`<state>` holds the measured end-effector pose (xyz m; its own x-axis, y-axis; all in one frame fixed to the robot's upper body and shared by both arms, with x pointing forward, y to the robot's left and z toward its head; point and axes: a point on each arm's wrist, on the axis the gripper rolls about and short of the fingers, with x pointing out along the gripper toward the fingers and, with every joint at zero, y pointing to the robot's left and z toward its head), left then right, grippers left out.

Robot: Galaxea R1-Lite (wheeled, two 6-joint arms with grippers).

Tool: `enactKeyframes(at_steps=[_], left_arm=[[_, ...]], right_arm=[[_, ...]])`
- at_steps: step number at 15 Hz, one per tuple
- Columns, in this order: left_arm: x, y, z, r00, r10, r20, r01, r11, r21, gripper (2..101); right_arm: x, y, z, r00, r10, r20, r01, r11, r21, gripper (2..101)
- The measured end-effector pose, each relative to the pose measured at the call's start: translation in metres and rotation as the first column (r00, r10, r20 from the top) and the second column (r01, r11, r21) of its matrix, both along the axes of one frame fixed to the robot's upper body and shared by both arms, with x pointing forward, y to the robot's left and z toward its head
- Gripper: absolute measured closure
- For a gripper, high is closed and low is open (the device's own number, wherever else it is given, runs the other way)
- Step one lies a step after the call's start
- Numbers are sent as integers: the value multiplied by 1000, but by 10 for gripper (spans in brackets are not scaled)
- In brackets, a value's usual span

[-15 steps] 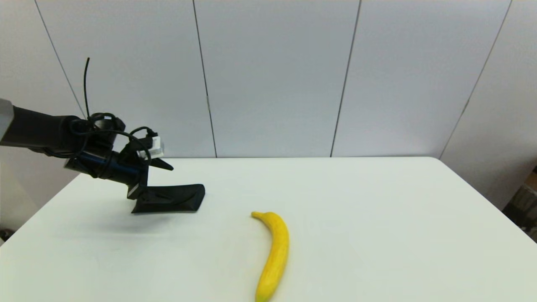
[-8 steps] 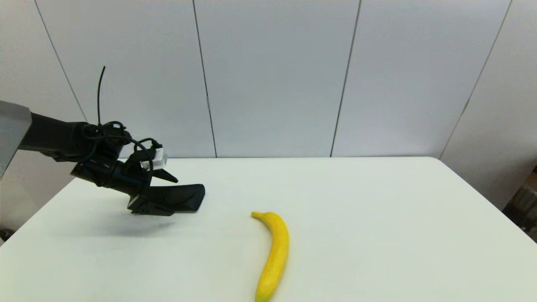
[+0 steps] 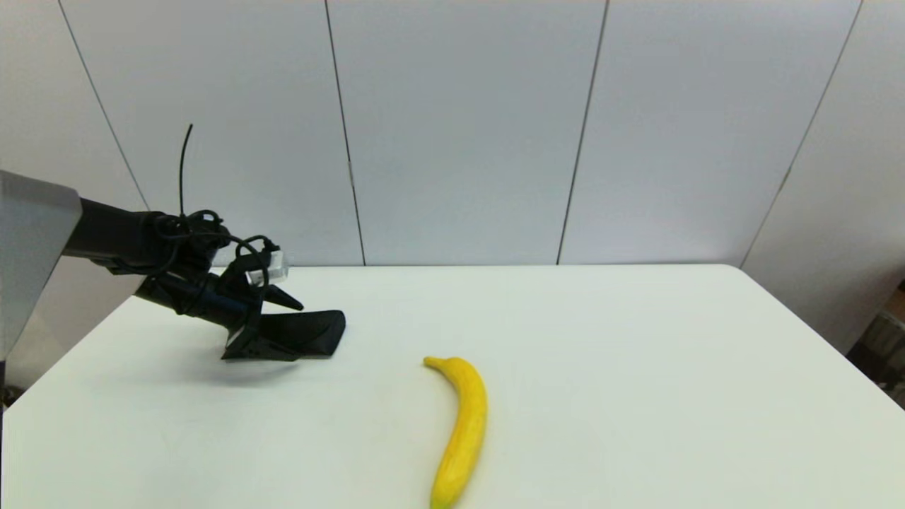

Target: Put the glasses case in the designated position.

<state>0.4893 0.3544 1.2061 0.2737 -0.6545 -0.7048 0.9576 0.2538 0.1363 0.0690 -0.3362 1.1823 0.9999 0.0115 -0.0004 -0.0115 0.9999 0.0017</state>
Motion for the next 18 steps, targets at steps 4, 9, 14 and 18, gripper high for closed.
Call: enactKeyframes(at_steps=[4,9,14,18], left_arm=[[1,0,-5,1000,-8,-18,7,999,-33,68],[1,0,-8,1000,-8,-28,7,1000,-27,478],[2,0,-6,1000,-5,-22,5,1000,-26,571],[-4,-3,14,1000,19,-3,-19,999,-34,627]], right_arm=[[0,0,0,1000,0,0,0,1000,0,52],[0,0,0,1000,0,0,0,1000,0,52],[0,0,0,1000,0,0,0,1000,0,52],[0,0,0,1000,0,0,0,1000,0,52]])
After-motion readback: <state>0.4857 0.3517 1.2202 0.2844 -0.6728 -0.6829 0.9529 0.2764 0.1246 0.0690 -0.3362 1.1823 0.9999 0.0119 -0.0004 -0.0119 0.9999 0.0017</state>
